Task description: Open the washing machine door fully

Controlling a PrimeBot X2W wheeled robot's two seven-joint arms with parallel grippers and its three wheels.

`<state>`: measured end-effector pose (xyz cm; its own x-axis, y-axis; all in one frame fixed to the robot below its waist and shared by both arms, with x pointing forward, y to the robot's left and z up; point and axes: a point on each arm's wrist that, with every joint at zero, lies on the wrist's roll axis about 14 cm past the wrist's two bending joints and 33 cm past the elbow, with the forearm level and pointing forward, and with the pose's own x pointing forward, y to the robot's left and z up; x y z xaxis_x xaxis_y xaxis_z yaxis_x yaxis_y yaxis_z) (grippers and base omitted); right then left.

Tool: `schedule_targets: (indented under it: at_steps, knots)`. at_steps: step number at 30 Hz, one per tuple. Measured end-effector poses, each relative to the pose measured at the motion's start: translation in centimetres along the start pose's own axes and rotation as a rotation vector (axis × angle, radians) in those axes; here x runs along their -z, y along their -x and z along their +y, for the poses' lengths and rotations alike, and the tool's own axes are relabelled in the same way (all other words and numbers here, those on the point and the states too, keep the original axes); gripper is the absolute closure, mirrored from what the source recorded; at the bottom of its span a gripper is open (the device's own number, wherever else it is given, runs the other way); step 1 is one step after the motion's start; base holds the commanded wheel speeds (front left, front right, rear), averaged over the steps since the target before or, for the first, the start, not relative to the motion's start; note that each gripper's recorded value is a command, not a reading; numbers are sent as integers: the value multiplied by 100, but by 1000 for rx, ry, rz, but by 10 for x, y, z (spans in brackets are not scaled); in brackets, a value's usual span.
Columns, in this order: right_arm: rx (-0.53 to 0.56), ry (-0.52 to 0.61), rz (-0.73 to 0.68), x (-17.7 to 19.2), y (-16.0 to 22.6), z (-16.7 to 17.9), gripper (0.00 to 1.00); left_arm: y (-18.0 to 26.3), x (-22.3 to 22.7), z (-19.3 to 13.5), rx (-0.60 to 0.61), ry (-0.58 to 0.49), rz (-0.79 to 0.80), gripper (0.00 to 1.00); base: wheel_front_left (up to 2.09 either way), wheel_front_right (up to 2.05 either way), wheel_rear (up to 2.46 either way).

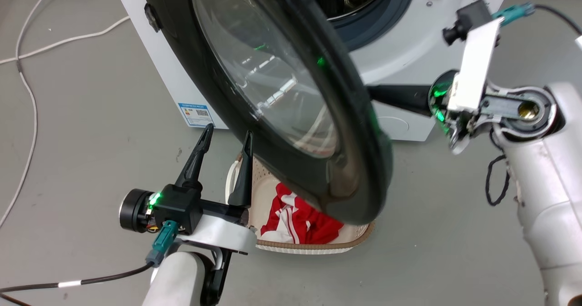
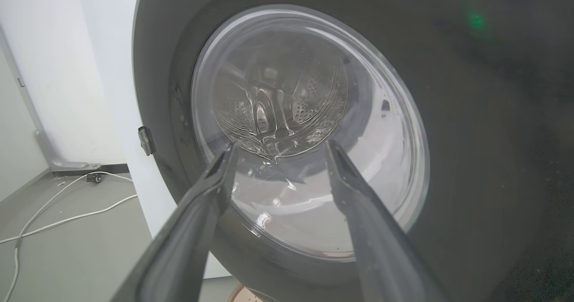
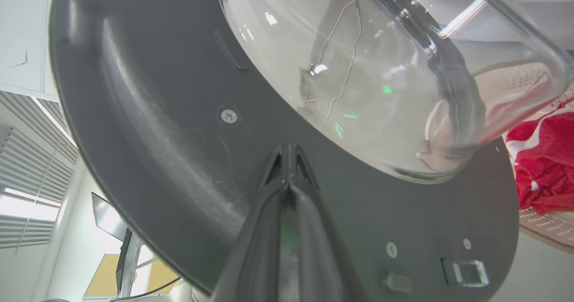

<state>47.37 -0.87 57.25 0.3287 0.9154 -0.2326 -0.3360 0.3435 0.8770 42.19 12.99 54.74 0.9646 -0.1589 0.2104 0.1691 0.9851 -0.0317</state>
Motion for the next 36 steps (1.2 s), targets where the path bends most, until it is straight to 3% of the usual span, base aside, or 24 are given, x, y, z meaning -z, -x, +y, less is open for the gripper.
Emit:
schedule_targets:
  at_steps: [12, 16, 21, 27, 36]
  knots:
    - [-129, 23, 85, 49, -18, 37, 100, 10, -3, -4, 6, 3, 2, 0, 0, 0, 0]
    - [-156, 28, 39, 48, -17, 45, 100, 11, -3, -5, 5, 8, 2, 0, 0, 0, 0]
    - [-137, 53, -207, 15, -1, 43, 100, 12, -1, -5, -1, 11, 8, 0, 0, 0, 0]
    - [-45, -9, -557, -19, 49, 5, 100, 12, -1, -2, -13, 12, 9, 0, 0, 0, 0]
    - [122, -153, -879, 5, 126, -61, 100, 16, -1, -2, -20, 16, 10, 0, 0, 0, 0]
